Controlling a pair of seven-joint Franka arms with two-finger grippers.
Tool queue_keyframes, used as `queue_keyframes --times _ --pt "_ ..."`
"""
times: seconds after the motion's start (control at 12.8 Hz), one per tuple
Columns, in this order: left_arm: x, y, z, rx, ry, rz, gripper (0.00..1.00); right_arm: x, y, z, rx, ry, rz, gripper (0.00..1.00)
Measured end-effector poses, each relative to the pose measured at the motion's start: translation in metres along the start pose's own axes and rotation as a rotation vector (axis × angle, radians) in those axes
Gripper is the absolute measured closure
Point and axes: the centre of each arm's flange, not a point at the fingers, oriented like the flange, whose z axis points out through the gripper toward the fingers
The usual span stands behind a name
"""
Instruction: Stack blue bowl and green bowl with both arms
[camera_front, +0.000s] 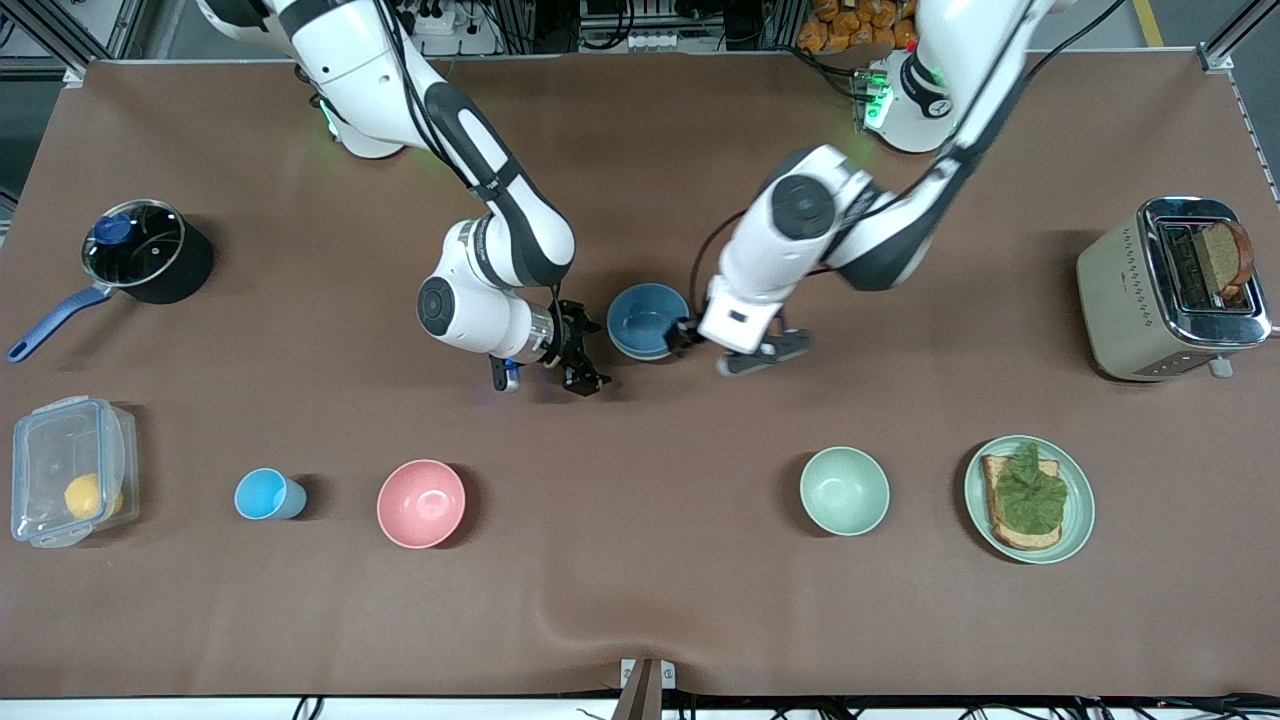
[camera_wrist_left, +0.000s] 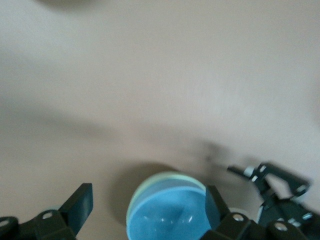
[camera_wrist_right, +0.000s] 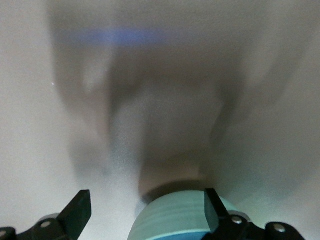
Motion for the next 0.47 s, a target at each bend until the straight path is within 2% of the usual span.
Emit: queue_keyframes --times 0.23,0.47 --pt "0.034 -0.014 -0.073 0.098 0.104 0.004 0.0 0.002 -0.003 -0.004 0.005 -0.001 -0.032 0.0" --pt "0.074 -0.034 -0.118 0.139 0.141 -0.045 0.0 0.017 -0.01 -0.013 0.015 -0.002 -0.063 0.0"
